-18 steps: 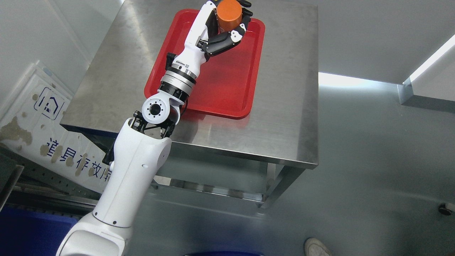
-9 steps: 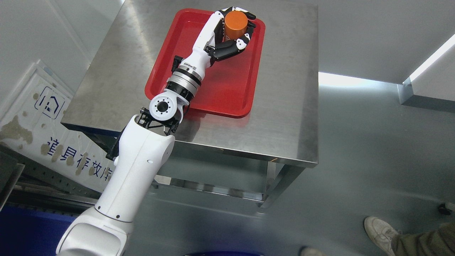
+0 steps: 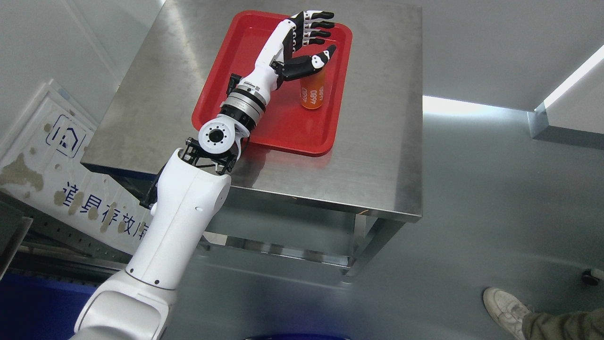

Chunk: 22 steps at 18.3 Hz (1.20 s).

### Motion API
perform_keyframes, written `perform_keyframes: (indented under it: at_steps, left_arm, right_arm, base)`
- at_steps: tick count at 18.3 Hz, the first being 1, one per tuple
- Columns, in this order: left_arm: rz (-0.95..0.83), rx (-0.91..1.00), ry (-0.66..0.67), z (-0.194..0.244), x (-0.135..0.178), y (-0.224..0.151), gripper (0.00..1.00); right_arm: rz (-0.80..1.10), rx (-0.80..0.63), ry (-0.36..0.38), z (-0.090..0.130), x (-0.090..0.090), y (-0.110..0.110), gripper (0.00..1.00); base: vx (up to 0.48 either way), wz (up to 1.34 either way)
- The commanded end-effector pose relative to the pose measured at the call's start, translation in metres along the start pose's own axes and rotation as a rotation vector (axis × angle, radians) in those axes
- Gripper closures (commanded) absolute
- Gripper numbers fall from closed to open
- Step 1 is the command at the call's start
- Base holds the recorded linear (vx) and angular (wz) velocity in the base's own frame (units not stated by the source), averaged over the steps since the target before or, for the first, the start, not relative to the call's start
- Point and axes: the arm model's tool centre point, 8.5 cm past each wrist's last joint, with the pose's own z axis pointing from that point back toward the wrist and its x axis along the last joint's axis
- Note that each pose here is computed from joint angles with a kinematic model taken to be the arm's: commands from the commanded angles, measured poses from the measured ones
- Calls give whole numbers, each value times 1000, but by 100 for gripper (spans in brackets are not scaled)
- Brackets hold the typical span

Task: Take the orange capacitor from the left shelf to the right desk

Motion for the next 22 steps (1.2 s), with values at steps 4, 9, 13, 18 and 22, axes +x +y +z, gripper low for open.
perform_keyframes:
  at_steps: [4,9,13,18,22]
  left_arm:
    - [-22,77,-54,-16,33,43,37]
    - [-22,179,-220,-18,101,86,12]
    - [-44,293,-251,17,107,137,0]
    - [-129,360,-170,104,60,163,0]
    - [-150,301,-175,151,22,156,0]
  right_arm:
    - [-10,-18,-33,0,11,-11,0]
    - [-10,-18,-34,0,11,-11,0]
    - [-10,-18,-33,0,11,-11,0]
    - [-10,-18,-33,0,11,-11,0]
    - [-10,-18,-33,0,11,-11,0]
  base:
    - [0,0]
    - [0,0]
    - [0,0]
    - [0,0]
    - [0,0]
